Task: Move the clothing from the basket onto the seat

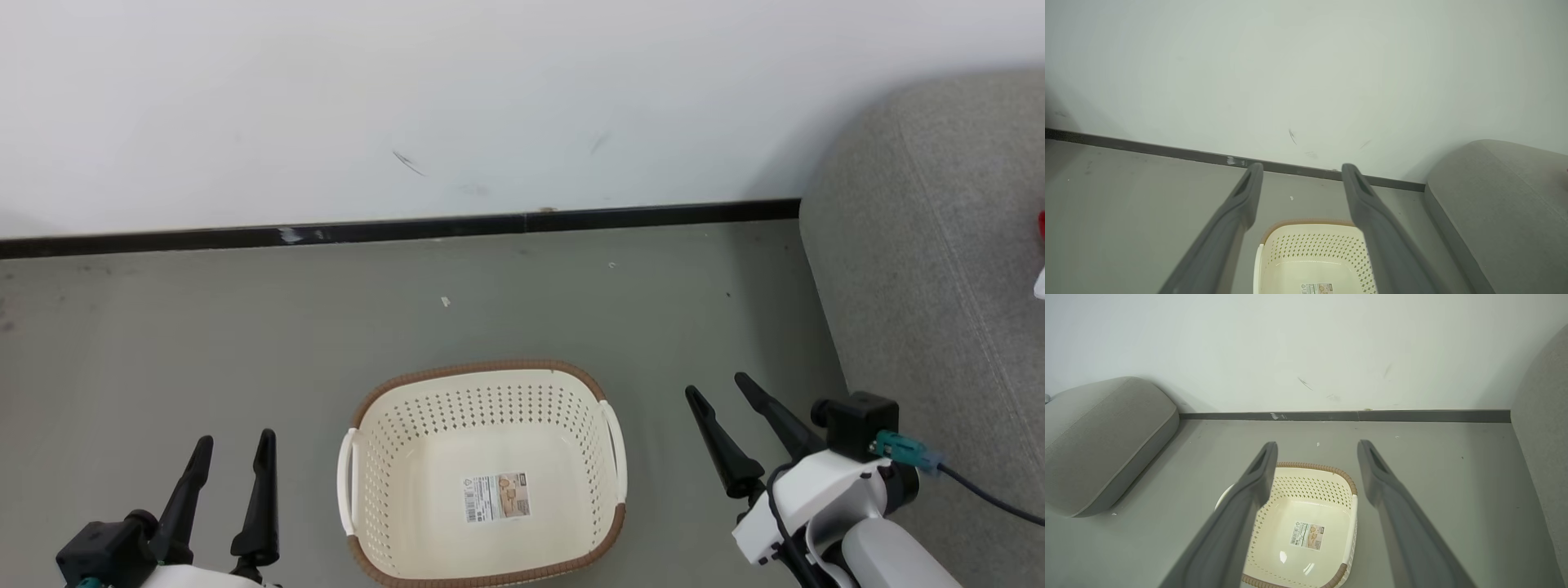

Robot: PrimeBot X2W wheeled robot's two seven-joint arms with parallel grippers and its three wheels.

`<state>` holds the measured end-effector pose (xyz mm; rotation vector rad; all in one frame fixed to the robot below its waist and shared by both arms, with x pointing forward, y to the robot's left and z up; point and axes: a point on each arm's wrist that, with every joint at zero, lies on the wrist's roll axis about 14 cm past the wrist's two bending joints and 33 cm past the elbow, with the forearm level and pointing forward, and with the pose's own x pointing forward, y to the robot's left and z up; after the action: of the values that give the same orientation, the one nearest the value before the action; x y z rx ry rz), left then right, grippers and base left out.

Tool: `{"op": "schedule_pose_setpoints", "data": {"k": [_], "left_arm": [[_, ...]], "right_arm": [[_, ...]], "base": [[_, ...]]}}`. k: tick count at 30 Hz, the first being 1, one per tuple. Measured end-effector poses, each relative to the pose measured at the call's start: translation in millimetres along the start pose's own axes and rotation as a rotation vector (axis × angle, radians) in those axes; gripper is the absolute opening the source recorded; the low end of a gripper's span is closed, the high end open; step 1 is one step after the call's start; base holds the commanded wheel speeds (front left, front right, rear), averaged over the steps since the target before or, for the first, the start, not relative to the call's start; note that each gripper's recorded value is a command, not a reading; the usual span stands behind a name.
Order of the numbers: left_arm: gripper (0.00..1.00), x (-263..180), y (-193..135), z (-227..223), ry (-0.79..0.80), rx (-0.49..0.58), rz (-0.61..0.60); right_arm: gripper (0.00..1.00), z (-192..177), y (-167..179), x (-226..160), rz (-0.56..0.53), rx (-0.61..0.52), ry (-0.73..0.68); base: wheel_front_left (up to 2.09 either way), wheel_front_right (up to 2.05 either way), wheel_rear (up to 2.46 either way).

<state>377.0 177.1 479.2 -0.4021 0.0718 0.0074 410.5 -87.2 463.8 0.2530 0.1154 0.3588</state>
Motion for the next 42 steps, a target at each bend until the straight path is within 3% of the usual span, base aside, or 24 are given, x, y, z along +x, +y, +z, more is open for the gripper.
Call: {"op": "schedule_pose_setpoints", "data": {"k": [14, 15, 21, 42], "left_arm": [[1.00, -40.0, 8.6, 6.9, -0.026, 0.006, 0.003], [0.00, -44.0, 9.1, 2.0, -0.012, 0.003, 0.006], [0.00, -50.8, 4.2, -22.9, 0.049, -0.049, 0.028], [0.00, -47.3, 12.1, -27.9, 0.090, -0.281, 0.080]], "right_arm": [[1.00, -7.5, 18.8, -20.4, 0.014, 0.013, 0.004], [0.00, -13.6, 20.6, -24.3, 0.011, 0.021, 0.020], [0.00, -44.5, 21.9, -40.9, -0.009, 0.053, 0.106], [0.00, -25.5, -0.8, -41.2, -0.121, 0.326, 0.035]], "base": [[0.00, 0.00, 0.00], [0.00, 0.00, 0.00], [0.00, 0.00, 0.00], [0.00, 0.00, 0.00]]}}
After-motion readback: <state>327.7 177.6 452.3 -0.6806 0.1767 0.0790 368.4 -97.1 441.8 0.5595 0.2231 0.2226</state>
